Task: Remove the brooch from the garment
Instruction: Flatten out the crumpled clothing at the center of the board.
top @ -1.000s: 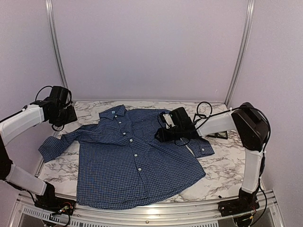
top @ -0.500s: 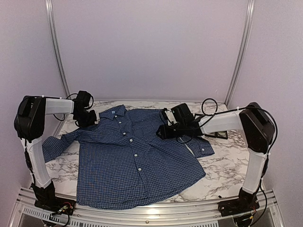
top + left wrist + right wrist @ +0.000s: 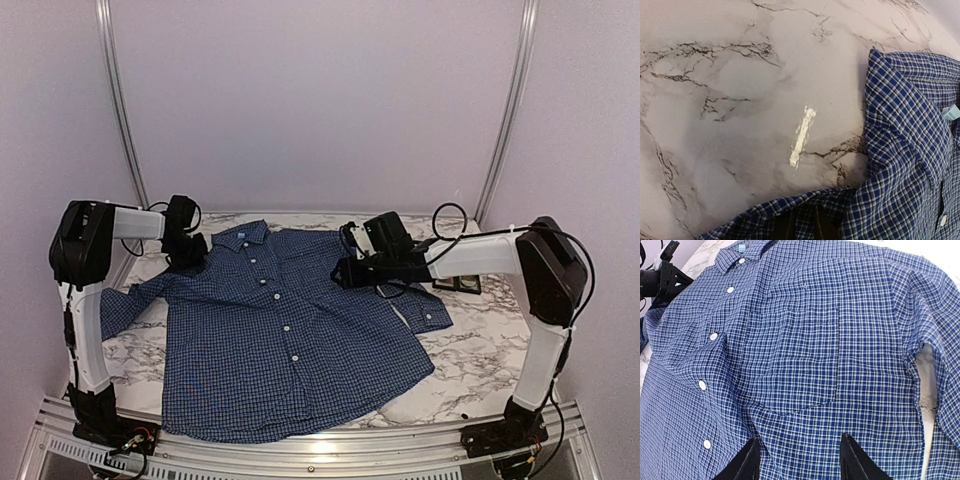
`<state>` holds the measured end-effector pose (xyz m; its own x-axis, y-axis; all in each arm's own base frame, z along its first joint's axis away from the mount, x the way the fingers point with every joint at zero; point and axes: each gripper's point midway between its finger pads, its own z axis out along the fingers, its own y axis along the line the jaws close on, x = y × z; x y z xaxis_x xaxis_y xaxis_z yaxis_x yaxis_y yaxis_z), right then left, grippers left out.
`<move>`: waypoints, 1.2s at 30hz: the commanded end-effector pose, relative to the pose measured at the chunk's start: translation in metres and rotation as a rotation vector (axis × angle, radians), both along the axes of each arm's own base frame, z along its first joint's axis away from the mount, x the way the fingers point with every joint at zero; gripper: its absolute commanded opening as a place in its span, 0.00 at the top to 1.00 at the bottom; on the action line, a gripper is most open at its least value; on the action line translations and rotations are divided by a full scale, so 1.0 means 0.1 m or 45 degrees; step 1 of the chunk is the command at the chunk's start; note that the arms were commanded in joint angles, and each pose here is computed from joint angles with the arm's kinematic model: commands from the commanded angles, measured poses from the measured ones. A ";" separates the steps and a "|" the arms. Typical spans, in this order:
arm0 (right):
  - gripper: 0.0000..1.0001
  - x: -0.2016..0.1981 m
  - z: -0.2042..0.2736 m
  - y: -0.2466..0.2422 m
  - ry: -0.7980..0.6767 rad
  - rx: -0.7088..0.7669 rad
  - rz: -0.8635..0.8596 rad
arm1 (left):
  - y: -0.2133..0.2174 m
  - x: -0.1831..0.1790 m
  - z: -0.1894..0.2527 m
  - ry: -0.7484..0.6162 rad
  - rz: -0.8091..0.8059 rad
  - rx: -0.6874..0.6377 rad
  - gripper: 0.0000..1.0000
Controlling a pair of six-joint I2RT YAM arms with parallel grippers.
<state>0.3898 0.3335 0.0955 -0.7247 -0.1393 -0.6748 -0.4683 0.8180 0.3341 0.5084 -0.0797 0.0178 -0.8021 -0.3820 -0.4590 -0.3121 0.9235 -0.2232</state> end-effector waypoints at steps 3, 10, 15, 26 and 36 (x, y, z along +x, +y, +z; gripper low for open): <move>0.48 0.13 0.35 0.00 -0.072 0.025 -0.027 | 0.26 0.21 -0.23 0.061 0.072 0.040 0.86; 0.48 0.15 0.41 0.02 -0.079 0.020 -0.018 | 0.28 0.53 -0.32 0.092 0.073 -0.008 0.86; 0.48 0.19 0.41 0.00 -0.076 0.022 -0.027 | 0.41 0.62 -0.32 0.076 0.126 -0.013 0.85; 0.42 0.36 0.56 -0.07 -0.093 0.038 -0.061 | 0.53 0.88 0.30 -0.076 0.068 -0.020 0.57; 0.26 0.37 0.77 -0.12 -0.144 0.048 -0.081 | 0.45 0.67 1.13 -0.271 0.015 -0.013 0.28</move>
